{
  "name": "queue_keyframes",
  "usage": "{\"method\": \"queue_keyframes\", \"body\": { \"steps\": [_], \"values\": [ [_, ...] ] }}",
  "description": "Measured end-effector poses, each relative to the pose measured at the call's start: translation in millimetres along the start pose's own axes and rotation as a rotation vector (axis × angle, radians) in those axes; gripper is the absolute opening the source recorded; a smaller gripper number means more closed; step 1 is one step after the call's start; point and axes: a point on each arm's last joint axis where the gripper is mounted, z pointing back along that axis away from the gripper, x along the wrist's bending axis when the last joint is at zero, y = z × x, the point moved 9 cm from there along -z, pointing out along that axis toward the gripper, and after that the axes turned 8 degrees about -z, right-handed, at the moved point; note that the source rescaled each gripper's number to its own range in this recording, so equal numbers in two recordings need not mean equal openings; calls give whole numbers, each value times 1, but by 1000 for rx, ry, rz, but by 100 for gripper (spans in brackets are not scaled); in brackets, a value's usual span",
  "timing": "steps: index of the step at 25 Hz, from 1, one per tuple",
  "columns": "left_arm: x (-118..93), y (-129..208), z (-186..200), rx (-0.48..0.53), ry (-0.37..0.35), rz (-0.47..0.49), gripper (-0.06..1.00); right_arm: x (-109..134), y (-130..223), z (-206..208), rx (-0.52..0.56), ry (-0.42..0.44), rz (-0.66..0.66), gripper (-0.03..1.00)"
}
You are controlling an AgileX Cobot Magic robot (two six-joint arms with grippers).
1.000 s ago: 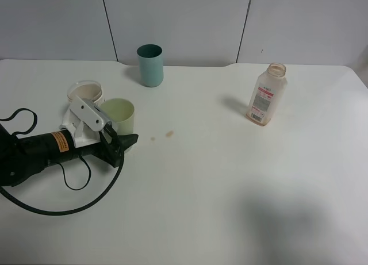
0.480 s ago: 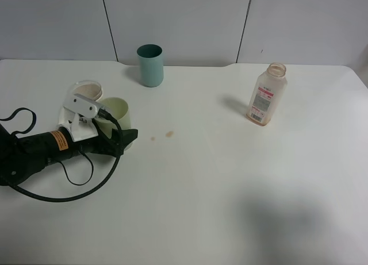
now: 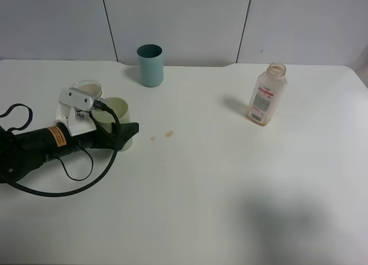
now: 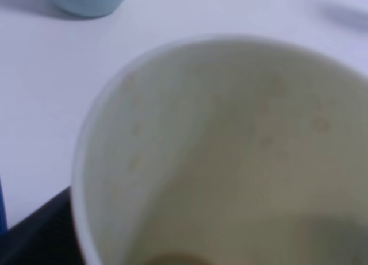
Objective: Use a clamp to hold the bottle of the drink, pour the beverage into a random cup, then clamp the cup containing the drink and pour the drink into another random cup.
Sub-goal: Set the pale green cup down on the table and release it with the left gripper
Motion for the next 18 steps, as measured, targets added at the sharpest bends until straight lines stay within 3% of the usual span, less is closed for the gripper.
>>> {"method": "queue_keyframes", "body": {
  "steps": [8, 18],
  "values": [
    [-13, 1, 9, 10, -4, 29, 99, 0, 0, 0, 0, 0, 0, 93],
    [-12, -3, 22, 3, -45, 38, 98, 0, 0, 0, 0, 0, 0, 93]
  ]
}}
